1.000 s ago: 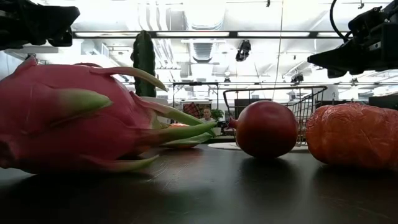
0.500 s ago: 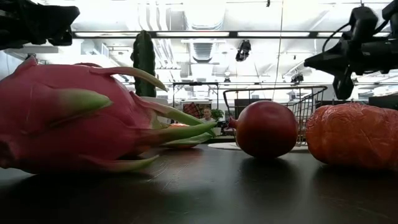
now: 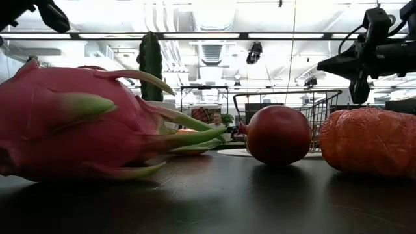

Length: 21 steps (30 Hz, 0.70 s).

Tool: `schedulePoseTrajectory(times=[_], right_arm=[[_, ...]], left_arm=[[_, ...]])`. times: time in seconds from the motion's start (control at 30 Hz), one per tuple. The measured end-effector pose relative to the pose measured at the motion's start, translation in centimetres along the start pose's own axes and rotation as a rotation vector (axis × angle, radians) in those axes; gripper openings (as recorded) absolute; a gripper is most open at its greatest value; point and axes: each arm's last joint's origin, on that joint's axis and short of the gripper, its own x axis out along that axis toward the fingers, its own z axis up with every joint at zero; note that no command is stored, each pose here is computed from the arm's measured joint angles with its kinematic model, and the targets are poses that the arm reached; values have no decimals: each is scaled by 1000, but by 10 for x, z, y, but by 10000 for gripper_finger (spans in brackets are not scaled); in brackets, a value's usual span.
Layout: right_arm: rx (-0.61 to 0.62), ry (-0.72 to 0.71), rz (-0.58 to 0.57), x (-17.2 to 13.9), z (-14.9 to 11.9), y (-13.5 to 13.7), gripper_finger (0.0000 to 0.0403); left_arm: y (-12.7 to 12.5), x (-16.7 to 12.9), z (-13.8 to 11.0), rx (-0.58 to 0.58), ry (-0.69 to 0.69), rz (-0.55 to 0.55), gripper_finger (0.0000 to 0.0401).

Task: Build produce basket
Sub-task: Put the pomegranate into the wire basket

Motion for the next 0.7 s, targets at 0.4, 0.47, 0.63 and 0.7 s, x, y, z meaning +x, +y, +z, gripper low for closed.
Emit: schedulePoseTrajectory(times=[0.4, 0.47, 0.63, 0.7], right_arm=[[-107, -226, 309, -2, 25, 26, 9], [-145, -278, 376, -3, 29, 31, 9], [-217, -316, 410, -2, 38, 41, 9], [-220, -319, 417, -1, 44, 47, 9]], left_arm=[[4, -1, 18, 257, -156, 77, 3], [4, -1, 20, 253, -179, 83, 3], [4, -1, 20, 251, -186, 83, 3], [4, -1, 19, 257, -181, 81, 3]])
